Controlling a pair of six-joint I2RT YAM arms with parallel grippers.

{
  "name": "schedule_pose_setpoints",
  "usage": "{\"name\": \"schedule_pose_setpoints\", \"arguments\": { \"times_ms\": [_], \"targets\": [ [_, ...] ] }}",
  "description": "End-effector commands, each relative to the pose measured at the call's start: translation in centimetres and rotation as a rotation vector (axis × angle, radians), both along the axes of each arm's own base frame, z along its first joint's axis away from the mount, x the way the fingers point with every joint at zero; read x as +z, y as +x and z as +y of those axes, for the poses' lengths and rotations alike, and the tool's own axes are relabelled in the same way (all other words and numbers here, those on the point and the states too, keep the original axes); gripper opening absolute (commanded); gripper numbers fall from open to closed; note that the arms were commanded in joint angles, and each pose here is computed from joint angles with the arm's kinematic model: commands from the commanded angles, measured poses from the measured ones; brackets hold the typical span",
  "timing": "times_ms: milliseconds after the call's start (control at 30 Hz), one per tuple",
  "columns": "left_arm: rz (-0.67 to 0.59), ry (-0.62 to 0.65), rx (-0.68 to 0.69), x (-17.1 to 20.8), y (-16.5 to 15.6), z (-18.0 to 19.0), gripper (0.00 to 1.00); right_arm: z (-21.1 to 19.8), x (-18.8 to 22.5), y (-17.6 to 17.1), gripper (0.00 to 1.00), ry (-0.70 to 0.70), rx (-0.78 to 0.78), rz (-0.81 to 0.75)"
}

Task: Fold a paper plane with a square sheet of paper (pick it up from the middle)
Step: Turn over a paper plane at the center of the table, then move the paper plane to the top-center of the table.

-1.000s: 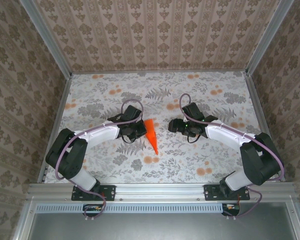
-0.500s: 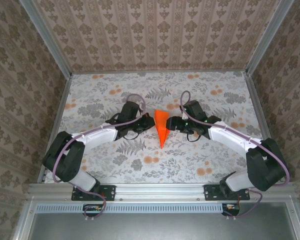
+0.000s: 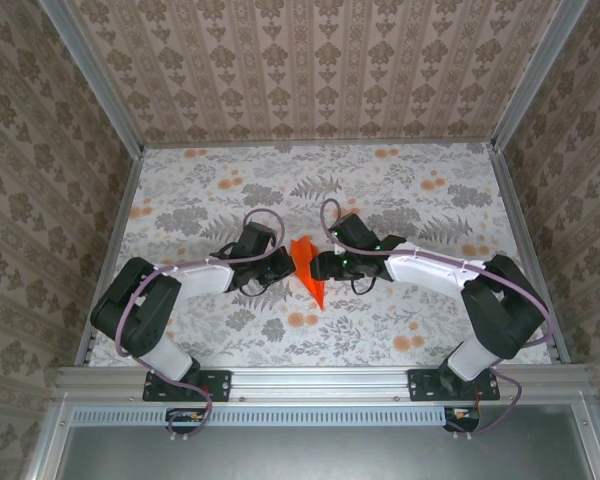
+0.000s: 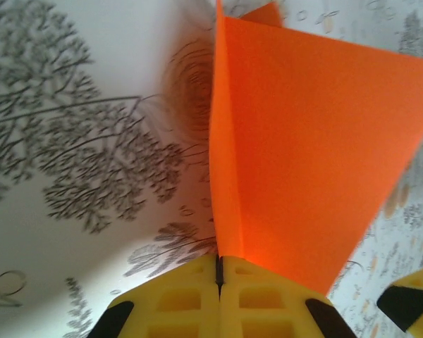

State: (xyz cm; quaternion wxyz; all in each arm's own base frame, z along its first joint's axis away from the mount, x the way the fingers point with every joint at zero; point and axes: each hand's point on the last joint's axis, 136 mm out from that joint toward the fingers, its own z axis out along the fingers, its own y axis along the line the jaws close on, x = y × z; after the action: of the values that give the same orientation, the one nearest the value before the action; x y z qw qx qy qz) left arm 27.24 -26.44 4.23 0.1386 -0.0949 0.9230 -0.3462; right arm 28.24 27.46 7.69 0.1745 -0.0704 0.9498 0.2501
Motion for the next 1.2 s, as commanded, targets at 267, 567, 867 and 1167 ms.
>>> {"name": "schedule_pose_setpoints", "arguments": {
  "times_ms": [267, 567, 867, 1167],
  "targets": [
    [0.016, 0.028, 0.042, -0.7, 0.1, 1.1, 0.0, 2.0, -1.0, -0.5, 0.45, -0.088, 0.081, 0.007],
    [0.024, 0.022, 0.039, -0.8, 0.0, 0.9, 0.0, 2.4, -2.7, -0.7, 0.4, -0.122, 0.095, 0.05],
    [0.032, 0.023, 0.041, -1.0, -0.1, 0.9, 0.0, 2.5, -4.4, -0.6, 0.4, -0.174, 0.097, 0.078],
    [0.035, 0.022, 0.039, -0.8, -0.1, 0.9, 0.0, 1.5, -5.8, -0.1, 0.39, -0.27, 0.053, 0.085]
  ]
}}
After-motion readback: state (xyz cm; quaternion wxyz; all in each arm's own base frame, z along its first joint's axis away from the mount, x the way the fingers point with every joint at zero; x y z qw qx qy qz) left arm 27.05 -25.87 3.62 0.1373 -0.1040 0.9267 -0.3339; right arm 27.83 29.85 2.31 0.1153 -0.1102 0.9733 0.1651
